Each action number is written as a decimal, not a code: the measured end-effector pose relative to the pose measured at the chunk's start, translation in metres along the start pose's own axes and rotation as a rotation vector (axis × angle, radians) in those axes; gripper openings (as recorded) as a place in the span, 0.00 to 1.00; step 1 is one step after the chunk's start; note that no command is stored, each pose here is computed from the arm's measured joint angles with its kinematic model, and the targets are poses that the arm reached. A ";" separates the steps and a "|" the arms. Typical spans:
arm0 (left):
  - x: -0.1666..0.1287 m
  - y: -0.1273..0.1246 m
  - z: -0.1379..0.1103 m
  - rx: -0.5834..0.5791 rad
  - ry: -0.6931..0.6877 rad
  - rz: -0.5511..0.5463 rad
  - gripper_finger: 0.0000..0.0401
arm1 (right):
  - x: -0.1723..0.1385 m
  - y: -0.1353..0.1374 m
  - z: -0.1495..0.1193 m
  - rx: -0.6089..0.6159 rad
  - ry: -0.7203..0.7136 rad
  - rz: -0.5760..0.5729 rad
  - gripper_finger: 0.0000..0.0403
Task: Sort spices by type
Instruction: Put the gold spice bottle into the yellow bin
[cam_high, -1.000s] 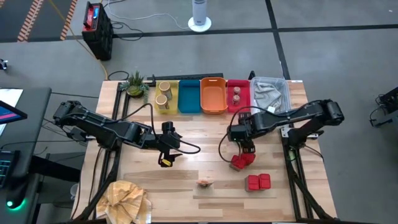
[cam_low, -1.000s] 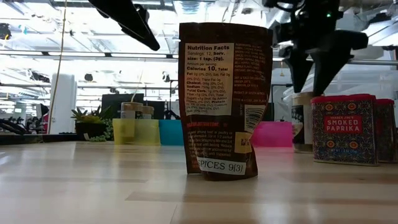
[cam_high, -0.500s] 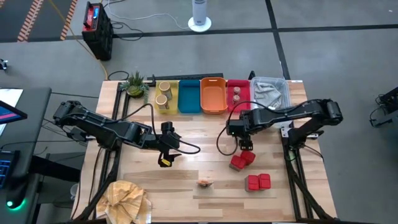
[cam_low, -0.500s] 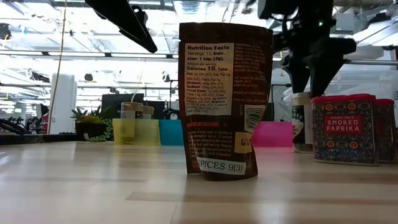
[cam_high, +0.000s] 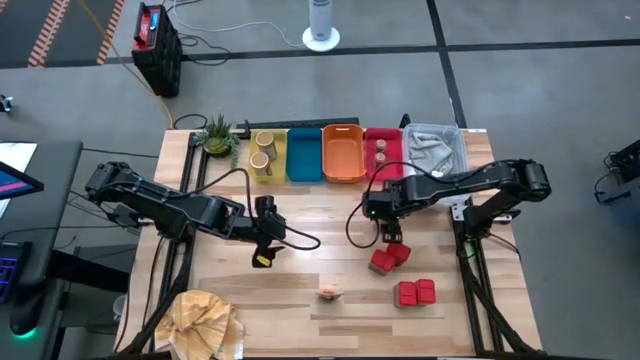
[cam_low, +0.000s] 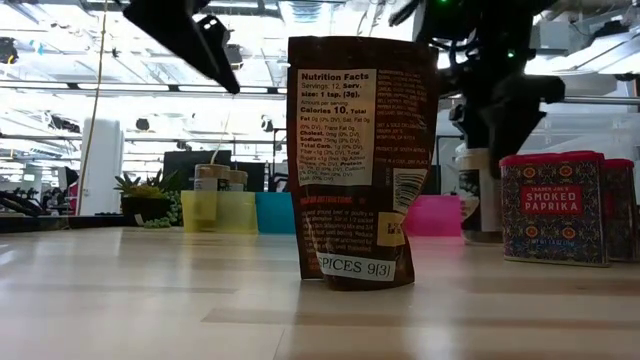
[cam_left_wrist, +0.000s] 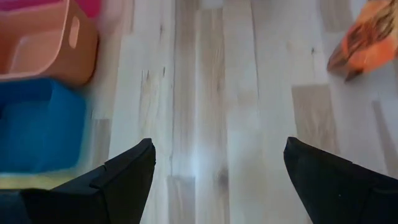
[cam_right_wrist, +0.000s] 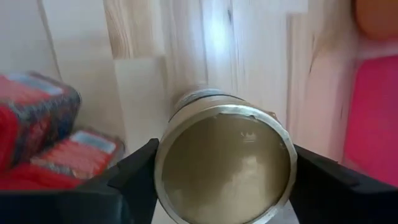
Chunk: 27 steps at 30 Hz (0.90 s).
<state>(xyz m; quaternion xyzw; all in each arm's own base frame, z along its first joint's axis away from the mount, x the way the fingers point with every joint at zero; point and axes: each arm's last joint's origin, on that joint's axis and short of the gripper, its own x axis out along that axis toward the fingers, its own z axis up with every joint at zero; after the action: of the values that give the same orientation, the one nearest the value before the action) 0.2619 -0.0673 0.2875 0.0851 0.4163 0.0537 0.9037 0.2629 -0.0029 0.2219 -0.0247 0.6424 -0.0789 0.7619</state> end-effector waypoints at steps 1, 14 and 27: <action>-0.001 0.000 -0.002 0.006 0.016 0.003 0.84 | 0.000 0.000 0.001 0.003 -0.013 0.001 0.75; -0.022 0.013 -0.006 -0.002 -0.026 0.129 0.84 | -0.043 -0.017 0.040 0.057 -0.270 0.001 0.75; 0.012 0.007 -0.030 -0.034 -0.149 0.192 0.84 | -0.026 -0.010 0.102 -0.014 -0.330 0.057 0.75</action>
<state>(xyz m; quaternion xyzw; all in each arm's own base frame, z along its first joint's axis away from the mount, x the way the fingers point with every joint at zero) 0.2468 -0.0554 0.2604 0.1129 0.3367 0.1409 0.9241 0.3580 -0.0155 0.2663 -0.0244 0.5094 -0.0475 0.8589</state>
